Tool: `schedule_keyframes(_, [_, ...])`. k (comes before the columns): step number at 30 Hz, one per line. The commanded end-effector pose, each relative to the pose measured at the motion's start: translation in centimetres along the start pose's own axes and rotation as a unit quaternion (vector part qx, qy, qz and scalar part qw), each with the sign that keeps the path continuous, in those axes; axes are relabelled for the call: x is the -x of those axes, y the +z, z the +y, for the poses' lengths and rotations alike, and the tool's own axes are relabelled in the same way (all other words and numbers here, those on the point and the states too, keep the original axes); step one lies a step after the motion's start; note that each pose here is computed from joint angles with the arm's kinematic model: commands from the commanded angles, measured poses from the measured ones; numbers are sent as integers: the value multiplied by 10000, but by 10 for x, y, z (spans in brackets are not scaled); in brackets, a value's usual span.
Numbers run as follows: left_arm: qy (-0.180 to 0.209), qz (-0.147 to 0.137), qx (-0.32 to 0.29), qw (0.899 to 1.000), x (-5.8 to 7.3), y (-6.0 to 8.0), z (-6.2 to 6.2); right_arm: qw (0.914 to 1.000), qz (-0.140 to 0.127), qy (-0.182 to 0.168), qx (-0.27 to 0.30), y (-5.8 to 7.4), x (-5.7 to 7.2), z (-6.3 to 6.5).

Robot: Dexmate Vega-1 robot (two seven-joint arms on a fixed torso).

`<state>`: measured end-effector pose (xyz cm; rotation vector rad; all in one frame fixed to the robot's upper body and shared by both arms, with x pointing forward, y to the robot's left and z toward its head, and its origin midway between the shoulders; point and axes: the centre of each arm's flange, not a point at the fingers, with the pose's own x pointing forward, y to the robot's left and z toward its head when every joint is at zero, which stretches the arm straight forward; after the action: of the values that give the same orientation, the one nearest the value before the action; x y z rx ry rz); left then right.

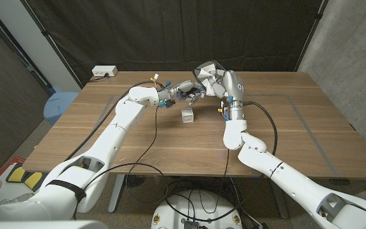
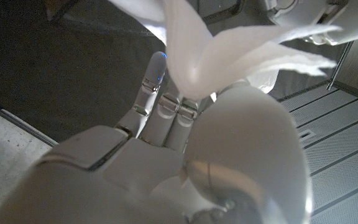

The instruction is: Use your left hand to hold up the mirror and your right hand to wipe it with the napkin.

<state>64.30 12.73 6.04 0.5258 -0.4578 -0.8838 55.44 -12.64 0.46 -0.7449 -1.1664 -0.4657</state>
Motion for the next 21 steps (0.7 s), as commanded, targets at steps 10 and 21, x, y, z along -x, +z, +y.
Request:
schedule_keyframes(10, [-72, 52, -87, 9999, 1, 4, 1, 9948, -332, 400, 876, 3, -4, 32])
schedule_keyframes(21, [-152, 33, -75, 9999, 5, 5, -6, 9905, -381, 427, 1251, -4, -5, 34])
